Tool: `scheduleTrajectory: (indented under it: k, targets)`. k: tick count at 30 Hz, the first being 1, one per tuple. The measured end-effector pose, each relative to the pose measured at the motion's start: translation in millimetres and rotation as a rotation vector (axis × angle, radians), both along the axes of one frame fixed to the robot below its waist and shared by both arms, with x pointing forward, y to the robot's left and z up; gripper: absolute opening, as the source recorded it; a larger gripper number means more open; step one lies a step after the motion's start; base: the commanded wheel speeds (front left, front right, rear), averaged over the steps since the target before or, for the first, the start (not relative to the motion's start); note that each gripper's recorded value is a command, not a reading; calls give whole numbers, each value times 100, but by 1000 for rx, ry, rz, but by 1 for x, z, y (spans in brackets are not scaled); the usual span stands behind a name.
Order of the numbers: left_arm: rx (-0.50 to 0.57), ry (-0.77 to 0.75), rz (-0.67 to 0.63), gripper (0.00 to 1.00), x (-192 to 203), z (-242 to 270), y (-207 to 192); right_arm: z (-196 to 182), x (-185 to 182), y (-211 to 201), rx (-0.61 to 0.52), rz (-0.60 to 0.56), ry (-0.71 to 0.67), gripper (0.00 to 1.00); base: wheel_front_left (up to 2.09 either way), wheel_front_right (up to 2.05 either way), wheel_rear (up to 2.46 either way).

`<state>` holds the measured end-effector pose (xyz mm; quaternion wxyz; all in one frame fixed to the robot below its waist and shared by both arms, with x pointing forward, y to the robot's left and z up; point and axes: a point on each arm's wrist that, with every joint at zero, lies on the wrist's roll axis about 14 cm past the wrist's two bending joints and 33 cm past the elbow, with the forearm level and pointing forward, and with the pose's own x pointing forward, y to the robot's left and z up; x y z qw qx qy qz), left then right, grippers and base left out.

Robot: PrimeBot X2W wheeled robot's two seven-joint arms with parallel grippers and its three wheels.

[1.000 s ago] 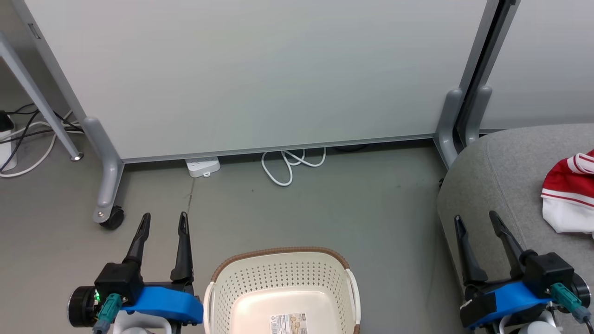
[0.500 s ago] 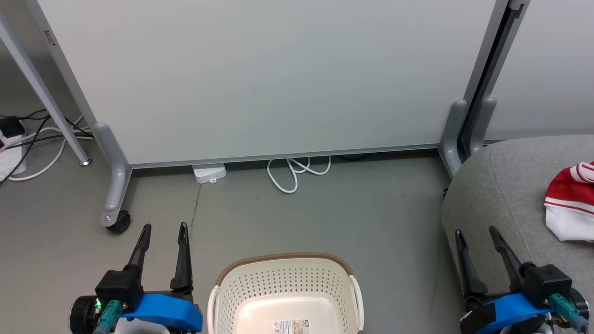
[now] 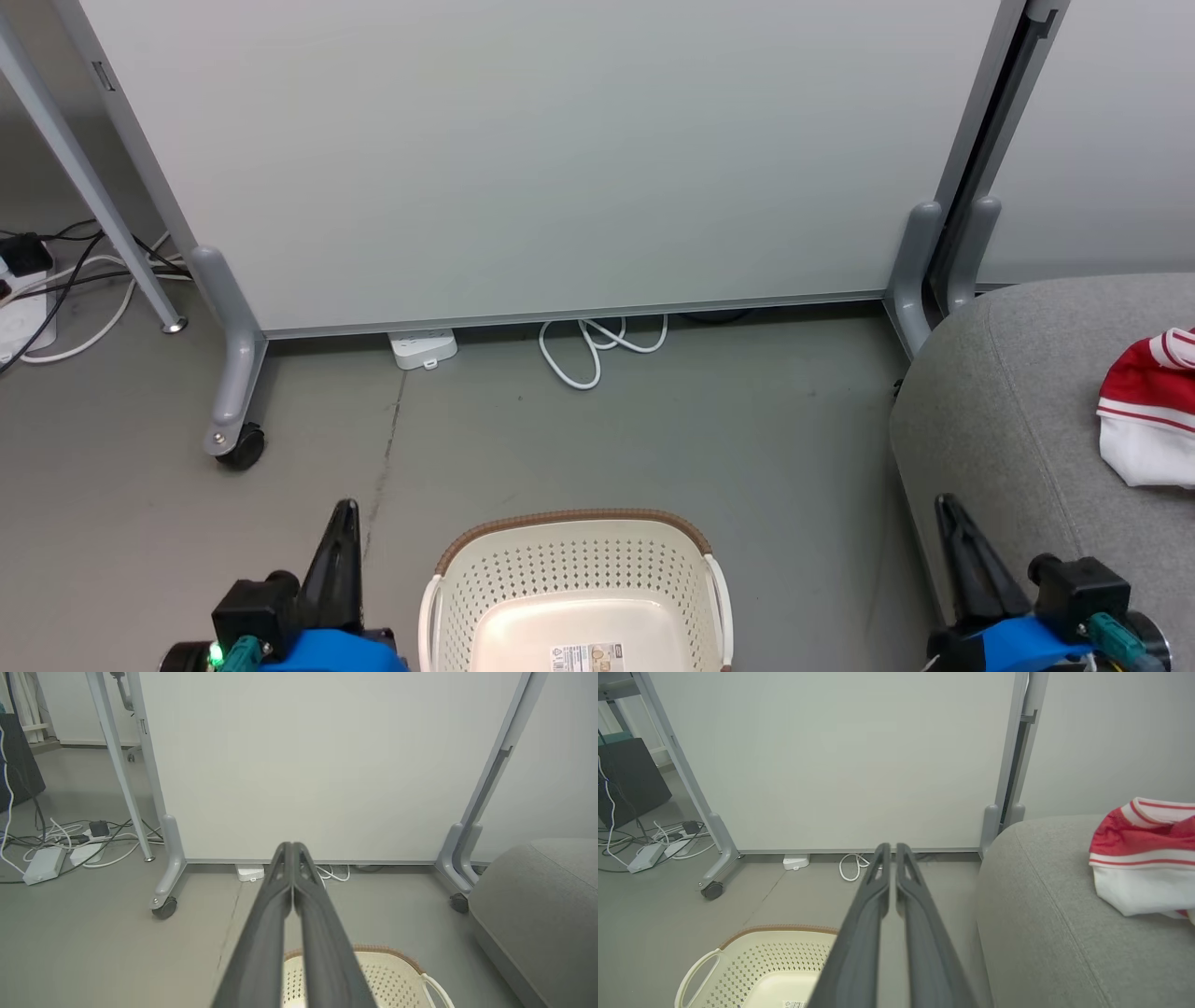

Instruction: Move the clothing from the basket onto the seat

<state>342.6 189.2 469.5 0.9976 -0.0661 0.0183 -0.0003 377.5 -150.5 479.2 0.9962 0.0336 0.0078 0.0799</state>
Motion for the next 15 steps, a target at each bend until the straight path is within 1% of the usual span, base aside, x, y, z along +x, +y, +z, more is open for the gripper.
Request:
scheduleTrajectory:
  k: [3,15]
  targets:
    - [-25,49,8,0,-7,-14,1,-11,-4,-2,18,-11,45,0,0,0,0]
    - [-246,66,75,0,-3,-14,11,-12,-3,-14,245,-84,92,0,0,0,0]
